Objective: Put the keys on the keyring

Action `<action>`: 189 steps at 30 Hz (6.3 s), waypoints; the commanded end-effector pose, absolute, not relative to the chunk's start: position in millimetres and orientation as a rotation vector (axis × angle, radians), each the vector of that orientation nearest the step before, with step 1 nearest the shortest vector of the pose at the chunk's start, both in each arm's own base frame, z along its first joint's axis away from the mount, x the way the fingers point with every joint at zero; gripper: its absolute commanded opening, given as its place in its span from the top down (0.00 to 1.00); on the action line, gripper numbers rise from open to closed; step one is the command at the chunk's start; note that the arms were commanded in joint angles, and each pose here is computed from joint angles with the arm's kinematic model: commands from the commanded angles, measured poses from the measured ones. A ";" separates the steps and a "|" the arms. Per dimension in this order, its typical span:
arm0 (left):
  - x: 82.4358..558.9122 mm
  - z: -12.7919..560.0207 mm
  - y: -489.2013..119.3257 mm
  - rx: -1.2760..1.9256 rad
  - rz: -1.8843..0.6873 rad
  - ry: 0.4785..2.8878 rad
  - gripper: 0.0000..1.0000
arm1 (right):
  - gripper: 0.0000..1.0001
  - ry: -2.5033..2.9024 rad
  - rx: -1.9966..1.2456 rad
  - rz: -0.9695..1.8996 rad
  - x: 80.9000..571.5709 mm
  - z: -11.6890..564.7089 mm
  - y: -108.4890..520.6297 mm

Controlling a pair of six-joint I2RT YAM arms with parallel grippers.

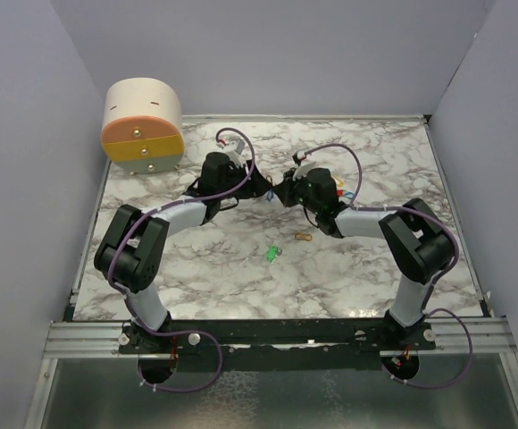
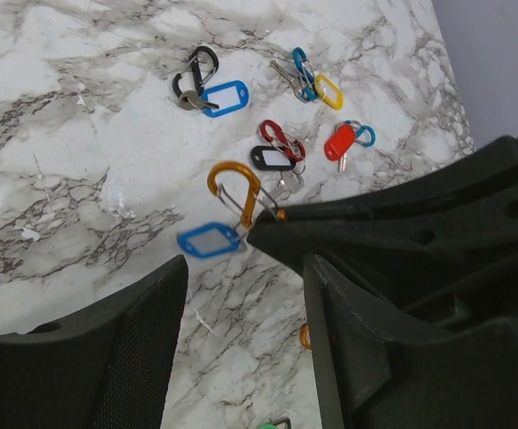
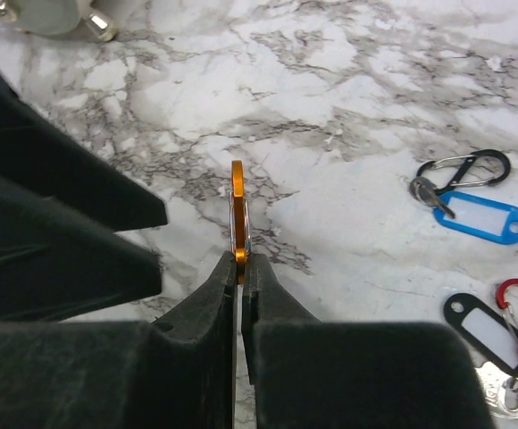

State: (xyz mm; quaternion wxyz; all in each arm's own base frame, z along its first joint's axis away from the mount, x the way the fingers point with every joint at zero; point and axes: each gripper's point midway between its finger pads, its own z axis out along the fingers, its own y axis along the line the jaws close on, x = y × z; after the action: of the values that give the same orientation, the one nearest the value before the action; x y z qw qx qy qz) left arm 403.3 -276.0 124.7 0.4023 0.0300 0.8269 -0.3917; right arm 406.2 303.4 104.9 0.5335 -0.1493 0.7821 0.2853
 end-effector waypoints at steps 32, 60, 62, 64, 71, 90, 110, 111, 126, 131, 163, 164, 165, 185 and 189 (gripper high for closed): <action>351.5 176.5 -221.6 -0.080 -0.892 1.942 0.34 | 0.62 1.853 -0.384 0.744 461.6 97.6 334.8; 297.3 99.2 -255.2 0.090 -0.682 2.138 0.34 | 0.48 2.134 -0.200 0.537 316.4 103.6 211.3; 291.8 92.8 -264.4 0.125 -0.659 2.162 0.34 | 0.48 2.141 -0.181 0.531 309.1 99.6 205.0; 287.9 86.7 -270.1 0.148 -0.642 2.178 0.34 | 0.48 2.172 -0.156 0.532 302.2 94.0 201.4; 283.2 72.3 -282.0 0.185 -0.624 2.212 0.34 | 0.46 2.238 -0.100 0.616 280.3 67.8 202.7; 279.5 72.6 -282.9 0.198 -0.631 2.202 0.34 | 0.41 2.291 -0.075 0.686 277.9 29.7 214.8; 264.6 56.7 -269.4 0.232 -0.587 2.254 0.34 | 0.41 2.262 -0.089 0.528 288.0 40.9 195.0; 264.0 55.3 -269.0 0.231 -0.586 2.256 0.34 | 0.41 2.261 -0.088 0.517 289.2 40.5 193.7; 261.5 51.3 -265.6 0.223 -0.576 2.261 0.34 | 0.41 2.269 -0.160 0.666 270.1 34.4 211.1; 261.5 51.1 -264.8 0.222 -0.573 2.261 0.34 | 0.41 2.280 -0.173 0.738 260.4 30.9 219.4; 259.0 53.3 -257.2 0.216 -0.557 2.248 0.34 | 0.41 2.283 -0.154 0.657 311.2 9.2 241.4; 258.9 53.3 -257.2 0.215 -0.558 2.249 0.34 | 0.41 2.286 -0.158 0.658 311.6 8.0 242.0; 259.0 53.7 -257.5 0.216 -0.557 2.247 0.34 | 0.41 2.288 -0.164 0.657 312.2 7.3 242.8; 258.9 59.2 -253.8 0.201 -0.551 2.237 0.34 | 0.47 2.328 -0.239 0.451 305.6 6.5 217.0; 258.5 59.9 -253.7 0.204 -0.551 2.235 0.34 | 0.50 2.348 -0.273 0.432 304.3 0.5 223.9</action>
State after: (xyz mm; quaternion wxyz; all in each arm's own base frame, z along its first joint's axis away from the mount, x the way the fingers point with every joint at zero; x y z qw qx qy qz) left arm 257.0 -257.2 54.2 0.3897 0.0833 0.8897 -0.2229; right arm 319.2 232.1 27.7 0.4041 -0.0877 0.8857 0.2113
